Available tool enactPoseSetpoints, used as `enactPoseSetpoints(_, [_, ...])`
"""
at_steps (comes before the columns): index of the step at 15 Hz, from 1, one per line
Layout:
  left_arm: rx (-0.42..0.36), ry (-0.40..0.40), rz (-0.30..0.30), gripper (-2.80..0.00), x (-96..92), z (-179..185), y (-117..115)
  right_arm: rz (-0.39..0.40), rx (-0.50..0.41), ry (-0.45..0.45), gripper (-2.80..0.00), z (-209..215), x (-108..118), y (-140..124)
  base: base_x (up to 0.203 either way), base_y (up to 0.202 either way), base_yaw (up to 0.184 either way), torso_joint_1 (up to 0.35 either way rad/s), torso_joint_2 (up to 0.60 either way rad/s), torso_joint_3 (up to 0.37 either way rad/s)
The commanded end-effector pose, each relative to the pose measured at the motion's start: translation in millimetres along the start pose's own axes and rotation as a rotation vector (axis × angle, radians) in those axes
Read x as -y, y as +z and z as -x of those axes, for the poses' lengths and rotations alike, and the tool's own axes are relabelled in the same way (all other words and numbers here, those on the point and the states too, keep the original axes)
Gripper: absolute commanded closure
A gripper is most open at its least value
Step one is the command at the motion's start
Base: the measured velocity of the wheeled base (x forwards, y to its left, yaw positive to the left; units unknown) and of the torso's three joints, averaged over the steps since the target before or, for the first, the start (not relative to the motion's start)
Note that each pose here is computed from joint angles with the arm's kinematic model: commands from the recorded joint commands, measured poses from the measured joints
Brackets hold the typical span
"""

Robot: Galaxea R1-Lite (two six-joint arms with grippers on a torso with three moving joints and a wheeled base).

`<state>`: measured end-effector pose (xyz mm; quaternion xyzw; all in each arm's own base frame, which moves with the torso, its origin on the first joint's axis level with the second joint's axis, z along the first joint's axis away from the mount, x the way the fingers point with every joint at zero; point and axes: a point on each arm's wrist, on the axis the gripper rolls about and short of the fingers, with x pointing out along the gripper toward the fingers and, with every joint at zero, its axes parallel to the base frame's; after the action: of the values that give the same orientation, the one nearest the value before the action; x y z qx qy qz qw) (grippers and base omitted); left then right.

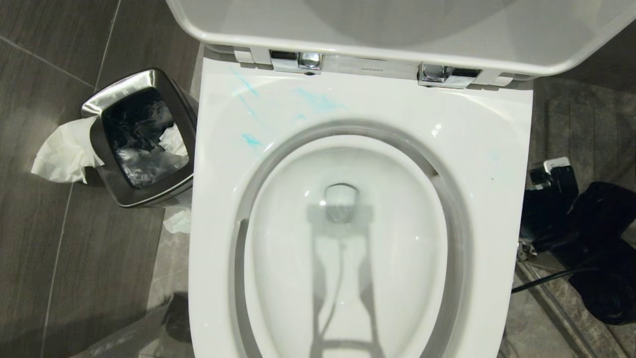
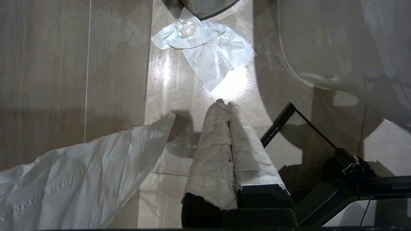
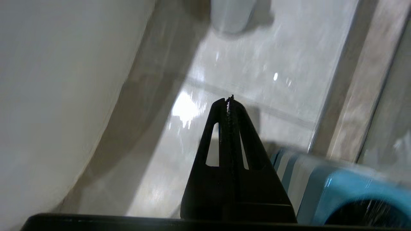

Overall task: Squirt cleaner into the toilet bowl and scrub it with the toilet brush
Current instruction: Pour in the cleaning agent

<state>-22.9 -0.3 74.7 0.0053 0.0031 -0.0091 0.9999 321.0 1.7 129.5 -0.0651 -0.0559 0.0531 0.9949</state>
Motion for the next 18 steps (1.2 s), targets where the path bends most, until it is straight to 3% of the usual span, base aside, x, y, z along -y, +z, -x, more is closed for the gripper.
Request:
enactPoseSetpoints(1, [-0.003,0.0,0.0,0.0,0.0,-0.2,-0.4,0.004,0.037,-0.009,0.0,3.8,1.9,8.2,0.0,0.0,0.0,0.0,0.0,0.0])
enactPoseSetpoints(6, [-0.003,0.0,0.0,0.0,0.0,-0.2,-0.4,-0.026,-0.063,-0.035,0.0,25.5,7.7,-9.6,0.0,0.0,0.0,0.0,0.0,0.0])
enactPoseSetpoints(11, [-0.003,0.001,0.001,0.0,0.0,-0.2,-0.4,-0.093,-0.076,-0.041,0.0,27.0,9.6,-13.0,0.0,0.0,0.0,0.0,0.0,0.0])
enactPoseSetpoints(15, [-0.003,0.0,0.0,0.0,0.0,-0.2,-0.4,-0.098,-0.102,-0.038,0.0,20.4,9.4,-23.7,0.0,0.0,0.0,0.0,0.0,0.0])
enactPoseSetpoints(16, [-0.003,0.0,0.0,0.0,0.0,-0.2,-0.4,-0.096,-0.101,-0.036,-2.8,18.9,9.5,-24.5,0.0,0.0,0.0,0.0,0.0,0.0])
enactPoseSetpoints(18, [-0.003,0.0,0.0,0.0,0.0,-0.2,-0.4,-0.095,-0.094,-0.036,-2.8,16.0,10.0,-24.2,0.0,0.0,0.0,0.0,0.0,0.0])
